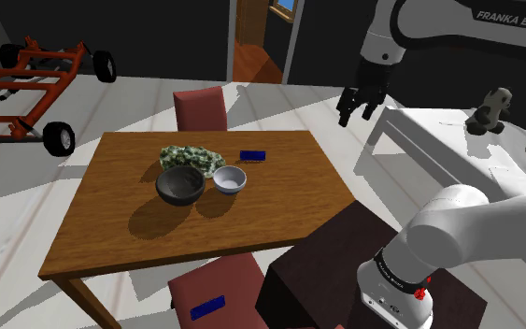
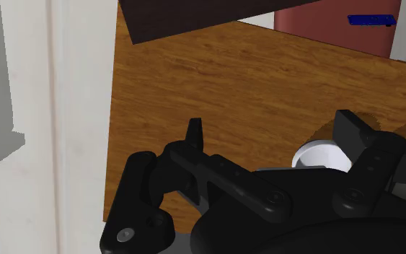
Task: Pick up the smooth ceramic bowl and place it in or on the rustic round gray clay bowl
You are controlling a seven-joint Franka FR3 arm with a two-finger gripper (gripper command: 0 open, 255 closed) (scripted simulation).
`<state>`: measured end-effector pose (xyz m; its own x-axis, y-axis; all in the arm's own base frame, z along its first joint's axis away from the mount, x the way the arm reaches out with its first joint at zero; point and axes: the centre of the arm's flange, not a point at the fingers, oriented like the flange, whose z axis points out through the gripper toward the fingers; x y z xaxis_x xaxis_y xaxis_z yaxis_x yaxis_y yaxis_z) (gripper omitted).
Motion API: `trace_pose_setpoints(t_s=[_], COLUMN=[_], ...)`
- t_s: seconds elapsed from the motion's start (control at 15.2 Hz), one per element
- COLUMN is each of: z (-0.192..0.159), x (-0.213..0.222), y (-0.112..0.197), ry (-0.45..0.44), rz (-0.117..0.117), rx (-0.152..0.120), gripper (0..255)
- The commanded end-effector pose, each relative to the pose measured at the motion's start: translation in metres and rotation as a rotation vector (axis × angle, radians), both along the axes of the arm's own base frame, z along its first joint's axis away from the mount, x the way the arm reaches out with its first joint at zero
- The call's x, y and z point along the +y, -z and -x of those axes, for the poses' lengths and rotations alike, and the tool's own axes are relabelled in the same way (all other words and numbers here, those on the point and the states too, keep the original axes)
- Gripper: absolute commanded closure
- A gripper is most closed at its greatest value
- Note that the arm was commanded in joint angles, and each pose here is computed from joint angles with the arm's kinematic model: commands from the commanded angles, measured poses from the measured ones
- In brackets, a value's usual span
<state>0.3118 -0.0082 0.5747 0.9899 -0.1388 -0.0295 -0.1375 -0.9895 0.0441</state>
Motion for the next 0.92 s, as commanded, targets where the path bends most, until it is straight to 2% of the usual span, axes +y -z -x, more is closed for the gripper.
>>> trace_pose_setpoints(t_s=[0.0, 0.86], z=[0.000, -0.111], x=[0.000, 0.032], y=[0.000, 0.127], ry=[0.000, 0.003], rz=[0.000, 0.005], rx=[0.000, -0.006], gripper=[0, 0])
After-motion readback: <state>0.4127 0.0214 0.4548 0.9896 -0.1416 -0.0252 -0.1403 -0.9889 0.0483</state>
